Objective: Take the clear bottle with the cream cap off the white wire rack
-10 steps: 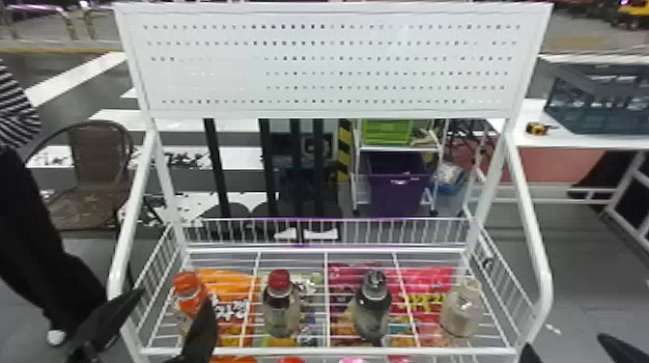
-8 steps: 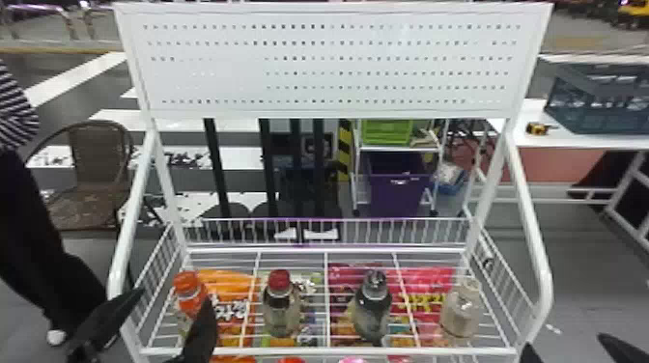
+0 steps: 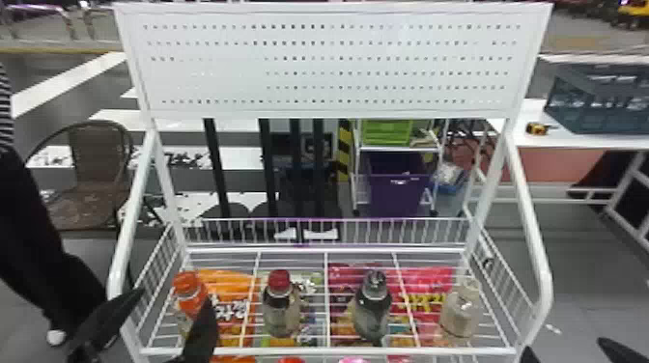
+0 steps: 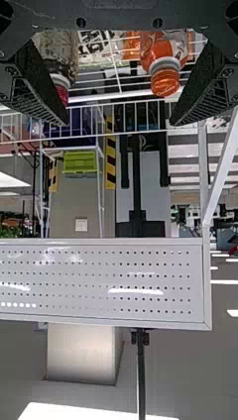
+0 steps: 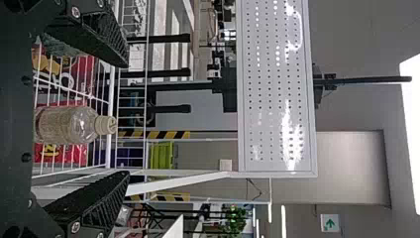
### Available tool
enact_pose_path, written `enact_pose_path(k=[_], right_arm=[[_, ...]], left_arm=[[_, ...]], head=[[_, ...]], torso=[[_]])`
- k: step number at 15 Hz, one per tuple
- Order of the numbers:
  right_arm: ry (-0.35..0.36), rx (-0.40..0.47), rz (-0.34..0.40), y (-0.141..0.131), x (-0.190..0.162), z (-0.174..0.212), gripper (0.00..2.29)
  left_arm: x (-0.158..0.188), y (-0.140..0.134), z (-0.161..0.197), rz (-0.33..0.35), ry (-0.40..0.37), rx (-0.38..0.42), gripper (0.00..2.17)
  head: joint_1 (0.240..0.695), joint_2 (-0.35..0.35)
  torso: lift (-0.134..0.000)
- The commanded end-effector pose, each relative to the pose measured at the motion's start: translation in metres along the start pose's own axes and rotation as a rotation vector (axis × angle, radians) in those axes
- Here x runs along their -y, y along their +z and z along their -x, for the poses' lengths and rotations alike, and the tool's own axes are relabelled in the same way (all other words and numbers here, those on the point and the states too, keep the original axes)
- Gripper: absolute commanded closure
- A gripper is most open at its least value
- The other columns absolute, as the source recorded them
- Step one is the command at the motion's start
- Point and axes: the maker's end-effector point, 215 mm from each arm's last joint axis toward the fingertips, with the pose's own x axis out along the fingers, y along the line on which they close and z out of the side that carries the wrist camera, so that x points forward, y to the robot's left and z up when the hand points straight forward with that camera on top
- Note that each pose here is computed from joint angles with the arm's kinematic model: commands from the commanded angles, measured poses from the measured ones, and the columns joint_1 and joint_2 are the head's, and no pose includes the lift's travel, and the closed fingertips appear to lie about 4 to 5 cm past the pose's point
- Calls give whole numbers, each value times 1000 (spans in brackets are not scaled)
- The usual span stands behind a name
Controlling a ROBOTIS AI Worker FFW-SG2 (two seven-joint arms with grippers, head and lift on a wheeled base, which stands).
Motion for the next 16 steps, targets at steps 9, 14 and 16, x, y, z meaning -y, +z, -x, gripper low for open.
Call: enact_pose_path(k=[9, 14, 16], right_arm=[[-38, -79, -4, -146, 13, -83, 130], [-59, -91, -5, -167, 14, -127, 134], [-52, -94, -9, -171, 9, -141, 134]], left_arm=[[3, -10, -2, 3, -3, -29, 130], [3, -19, -5, -2, -6, -60, 130], [2, -22, -7, -9, -7, -68, 130]], head=[[499, 0], [499, 0], [499, 0]], torso=[[0], [0], [0]])
